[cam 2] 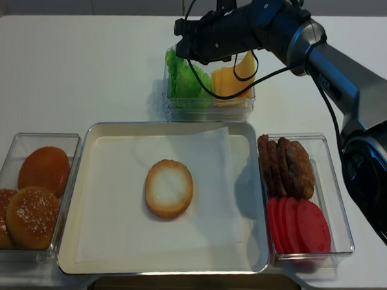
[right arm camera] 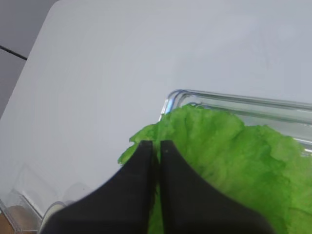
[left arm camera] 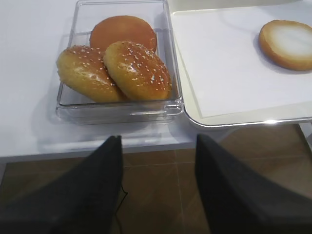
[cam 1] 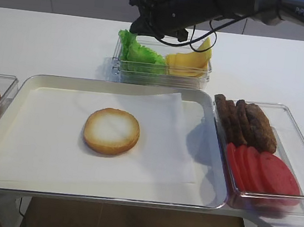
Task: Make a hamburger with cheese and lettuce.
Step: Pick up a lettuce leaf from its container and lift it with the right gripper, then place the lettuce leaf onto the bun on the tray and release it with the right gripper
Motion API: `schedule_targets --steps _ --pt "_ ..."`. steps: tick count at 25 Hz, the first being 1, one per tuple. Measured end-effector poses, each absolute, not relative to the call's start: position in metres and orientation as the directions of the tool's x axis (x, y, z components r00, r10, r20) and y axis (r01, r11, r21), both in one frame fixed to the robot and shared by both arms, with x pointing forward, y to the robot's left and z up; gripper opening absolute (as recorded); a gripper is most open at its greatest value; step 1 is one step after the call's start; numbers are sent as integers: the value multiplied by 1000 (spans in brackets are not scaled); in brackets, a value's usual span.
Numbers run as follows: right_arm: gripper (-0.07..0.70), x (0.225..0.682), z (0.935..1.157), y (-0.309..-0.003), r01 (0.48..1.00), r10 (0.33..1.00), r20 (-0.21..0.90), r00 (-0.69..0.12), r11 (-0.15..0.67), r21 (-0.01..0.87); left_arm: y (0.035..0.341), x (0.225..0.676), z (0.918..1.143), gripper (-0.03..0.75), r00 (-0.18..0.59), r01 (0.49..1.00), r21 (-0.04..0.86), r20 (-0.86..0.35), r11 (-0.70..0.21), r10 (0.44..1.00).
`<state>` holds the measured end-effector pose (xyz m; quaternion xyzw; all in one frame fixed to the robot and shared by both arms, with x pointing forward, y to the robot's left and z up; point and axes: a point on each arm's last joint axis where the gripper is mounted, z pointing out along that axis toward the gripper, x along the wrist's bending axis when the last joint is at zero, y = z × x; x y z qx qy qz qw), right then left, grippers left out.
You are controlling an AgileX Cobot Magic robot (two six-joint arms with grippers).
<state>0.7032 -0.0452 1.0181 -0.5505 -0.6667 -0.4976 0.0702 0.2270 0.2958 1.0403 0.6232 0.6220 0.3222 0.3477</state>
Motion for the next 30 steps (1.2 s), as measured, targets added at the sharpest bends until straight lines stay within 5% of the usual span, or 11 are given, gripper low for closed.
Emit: schedule_targets --steps 14,26,30 --pt "20 677 1088 -55 722 653 556 -514 -20 692 296 227 1040 361 19 551 834 -31 16 999" --pt "20 614 1174 -75 675 582 500 -641 119 728 296 227 1040 361 19 551 834 -31 16 999" --pt "20 591 1186 -85 681 579 495 -647 148 717 296 227 1040 361 19 551 834 -31 16 999"
